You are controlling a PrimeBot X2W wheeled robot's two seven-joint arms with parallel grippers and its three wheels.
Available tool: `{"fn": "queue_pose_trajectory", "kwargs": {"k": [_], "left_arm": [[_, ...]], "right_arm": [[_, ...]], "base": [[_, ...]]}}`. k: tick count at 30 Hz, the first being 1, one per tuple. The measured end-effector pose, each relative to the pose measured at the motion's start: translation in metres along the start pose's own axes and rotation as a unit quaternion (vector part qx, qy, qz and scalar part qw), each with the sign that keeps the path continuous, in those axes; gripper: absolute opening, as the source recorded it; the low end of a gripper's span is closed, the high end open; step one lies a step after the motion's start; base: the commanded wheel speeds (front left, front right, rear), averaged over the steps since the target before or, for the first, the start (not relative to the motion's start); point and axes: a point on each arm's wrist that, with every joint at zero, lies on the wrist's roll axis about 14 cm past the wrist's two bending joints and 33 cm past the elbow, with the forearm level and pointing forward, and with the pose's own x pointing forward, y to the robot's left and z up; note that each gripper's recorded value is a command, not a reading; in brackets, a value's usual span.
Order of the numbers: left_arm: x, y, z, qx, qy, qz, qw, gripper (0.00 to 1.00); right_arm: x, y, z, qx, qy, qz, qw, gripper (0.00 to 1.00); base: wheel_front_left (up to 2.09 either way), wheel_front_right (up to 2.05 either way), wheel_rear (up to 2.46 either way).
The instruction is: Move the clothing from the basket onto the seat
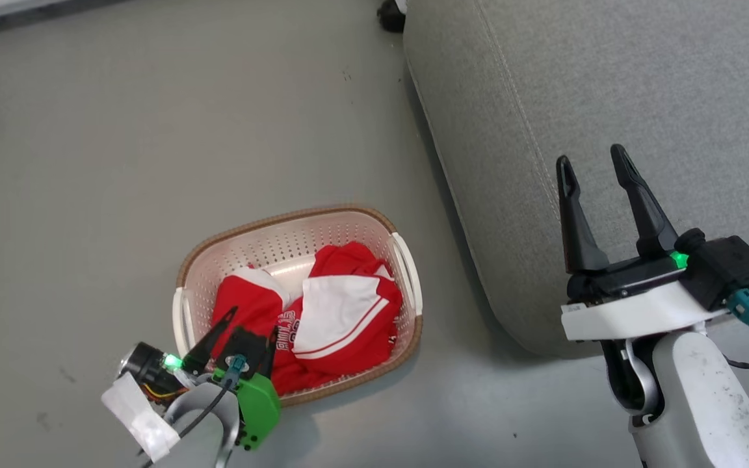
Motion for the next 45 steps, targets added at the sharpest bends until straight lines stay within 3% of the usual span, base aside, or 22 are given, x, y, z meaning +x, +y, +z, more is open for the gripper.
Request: {"fn": "queue_pose_trajectory", "kwargs": {"k": [8,12,17,22,32,45], "left_arm": [[0.054,0.008,-0.055,0.105,0.104,-0.076,0.986,1.00],[0.072,0.003,-0.089,0.145,0.169,-0.126,0.967,1.00],[0.098,-0.008,-0.108,0.174,0.196,-0.171,0.950,1.00],[0.112,-0.014,-0.139,0.190,0.254,-0.195,0.928,1.00],[0.133,-0.034,-0.168,0.234,0.294,-0.240,0.895,1.00],[0.153,-0.025,-0.197,0.272,0.380,-0.227,0.855,1.00]], "right_arm": [[0.015,-0.016,-0.053,0.016,0.055,-0.026,0.998,1.00],[0.018,-0.022,-0.081,0.021,0.085,-0.036,0.996,1.00],[0.022,-0.029,-0.104,0.036,0.105,-0.044,0.993,1.00],[0.017,-0.041,-0.118,0.051,0.120,-0.066,0.989,1.00],[0.001,-0.066,-0.127,0.054,0.141,-0.109,0.983,1.00],[-0.003,-0.074,-0.140,0.051,0.155,-0.120,0.979,1.00]], "base": [[0.00,0.00,0.00],[0.00,0.00,0.00],[0.00,0.00,0.00],[0.00,0.00,0.00],[0.00,0.00,0.00],[0.00,0.00,0.00]]}}
